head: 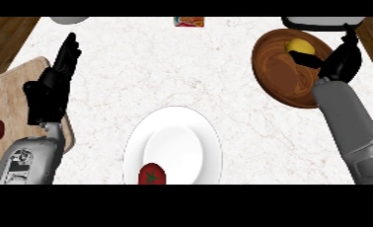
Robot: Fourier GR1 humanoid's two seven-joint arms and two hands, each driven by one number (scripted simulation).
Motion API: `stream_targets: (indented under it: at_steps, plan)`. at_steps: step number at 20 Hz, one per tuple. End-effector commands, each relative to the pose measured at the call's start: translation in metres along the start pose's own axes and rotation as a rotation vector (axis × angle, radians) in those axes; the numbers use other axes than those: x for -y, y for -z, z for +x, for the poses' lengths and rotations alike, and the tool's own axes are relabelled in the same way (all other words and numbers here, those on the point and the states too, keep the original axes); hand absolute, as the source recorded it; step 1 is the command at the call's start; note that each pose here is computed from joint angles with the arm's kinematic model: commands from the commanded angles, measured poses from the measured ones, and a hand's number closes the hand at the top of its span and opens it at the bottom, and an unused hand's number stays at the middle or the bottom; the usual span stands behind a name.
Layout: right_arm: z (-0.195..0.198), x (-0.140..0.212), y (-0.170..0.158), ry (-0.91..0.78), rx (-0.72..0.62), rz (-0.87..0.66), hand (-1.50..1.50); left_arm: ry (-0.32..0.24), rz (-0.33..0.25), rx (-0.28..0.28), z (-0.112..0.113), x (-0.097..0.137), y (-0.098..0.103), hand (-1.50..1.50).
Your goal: Pick the lemon from the plate and place it in the bowl
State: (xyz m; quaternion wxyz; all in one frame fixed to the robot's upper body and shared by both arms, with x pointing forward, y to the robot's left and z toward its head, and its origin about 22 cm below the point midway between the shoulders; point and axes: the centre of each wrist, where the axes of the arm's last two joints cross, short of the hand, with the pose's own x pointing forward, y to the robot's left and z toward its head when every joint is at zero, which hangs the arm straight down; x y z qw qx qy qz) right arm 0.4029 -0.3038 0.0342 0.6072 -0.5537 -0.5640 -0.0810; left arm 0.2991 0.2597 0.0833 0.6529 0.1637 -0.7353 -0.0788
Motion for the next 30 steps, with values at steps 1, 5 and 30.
stream_targets:
  at_steps: [1, 5, 30]
  plan:
    - [-0.019, 0.013, 0.008, 0.093, 0.045, -0.035, -1.50, 0.001, -0.002, -0.011, 0.004, -0.001, 0.007, 0.00]
    - [-0.034, 0.024, 0.006, 0.146, 0.012, -0.027, -1.50, 0.011, 0.008, -0.028, -0.011, -0.006, -0.008, 0.00]
    - [-0.091, 0.163, -0.153, 0.408, 0.087, 0.124, -1.50, -0.001, 0.030, -0.025, -0.004, 0.006, -0.002, 0.00]
